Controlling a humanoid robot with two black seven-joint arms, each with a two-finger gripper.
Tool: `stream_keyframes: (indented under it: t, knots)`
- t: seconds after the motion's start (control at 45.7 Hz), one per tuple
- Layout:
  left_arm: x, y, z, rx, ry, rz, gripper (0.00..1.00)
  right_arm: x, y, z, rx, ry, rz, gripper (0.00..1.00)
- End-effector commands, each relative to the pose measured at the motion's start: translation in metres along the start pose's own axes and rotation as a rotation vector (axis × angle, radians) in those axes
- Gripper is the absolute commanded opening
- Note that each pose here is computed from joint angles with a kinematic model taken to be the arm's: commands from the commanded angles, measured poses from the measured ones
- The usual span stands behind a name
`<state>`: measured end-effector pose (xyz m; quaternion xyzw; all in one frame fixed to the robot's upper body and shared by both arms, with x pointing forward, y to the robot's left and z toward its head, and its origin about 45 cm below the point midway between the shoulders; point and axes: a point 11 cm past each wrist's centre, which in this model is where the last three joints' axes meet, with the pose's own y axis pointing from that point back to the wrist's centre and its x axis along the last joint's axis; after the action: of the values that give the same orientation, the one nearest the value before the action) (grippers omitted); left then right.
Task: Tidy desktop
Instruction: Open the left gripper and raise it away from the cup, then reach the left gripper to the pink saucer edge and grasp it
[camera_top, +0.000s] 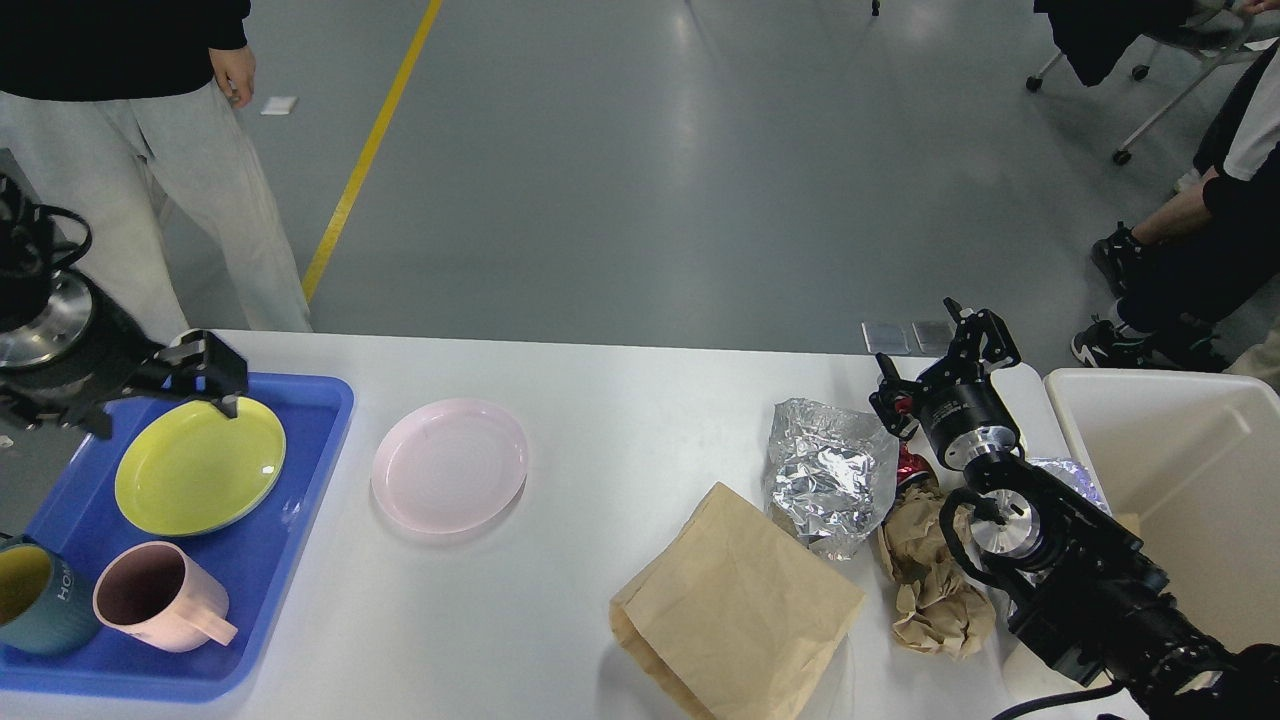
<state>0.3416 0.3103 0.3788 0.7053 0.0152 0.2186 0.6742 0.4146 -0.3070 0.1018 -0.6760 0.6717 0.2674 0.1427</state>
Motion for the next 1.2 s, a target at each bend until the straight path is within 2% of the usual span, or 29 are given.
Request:
stream_keyframes:
  t: [0.0, 0.109, 0.263, 0.503, 0.744, 0.875, 1.051, 1.182]
  knots:
    - [-0.012, 0.039, 0.064, -0.110, -0.046, -0.018, 0.96, 0.000, 0.000, 0.000, 0.001, 0.000, 0.000, 1.00]
    - [-0.024, 0.065, 0.095, -0.167, -0.096, -0.001, 0.95, 0.000, 0.000, 0.000, -0.001, 0.000, 0.000, 1.00]
    - [-0.033, 0.093, 0.108, -0.227, -0.058, 0.043, 0.95, 0.000, 0.000, 0.000, -0.001, 0.000, 0.000, 1.00]
    - [-0.035, 0.083, 0.098, -0.234, 0.014, -0.007, 0.96, 0.000, 0.000, 0.000, -0.001, 0.000, 0.000, 1.00]
    - [-0.023, 0.014, 0.052, -0.241, 0.207, -0.085, 0.96, 0.000, 0.000, 0.000, -0.001, 0.000, 0.000, 1.00]
    - [-0.015, -0.053, 0.031, -0.306, 0.353, -0.032, 0.91, 0.000, 0.000, 0.000, -0.001, 0.000, 0.000, 1.00]
    - [-0.020, -0.135, -0.003, -0.245, 0.501, 0.036, 0.91, 0.000, 0.000, 0.000, 0.001, 0.000, 0.000, 1.00]
    - [-0.031, -0.189, -0.005, -0.256, 0.569, 0.015, 0.91, 0.000, 0.000, 0.000, 0.001, 0.000, 0.000, 1.00]
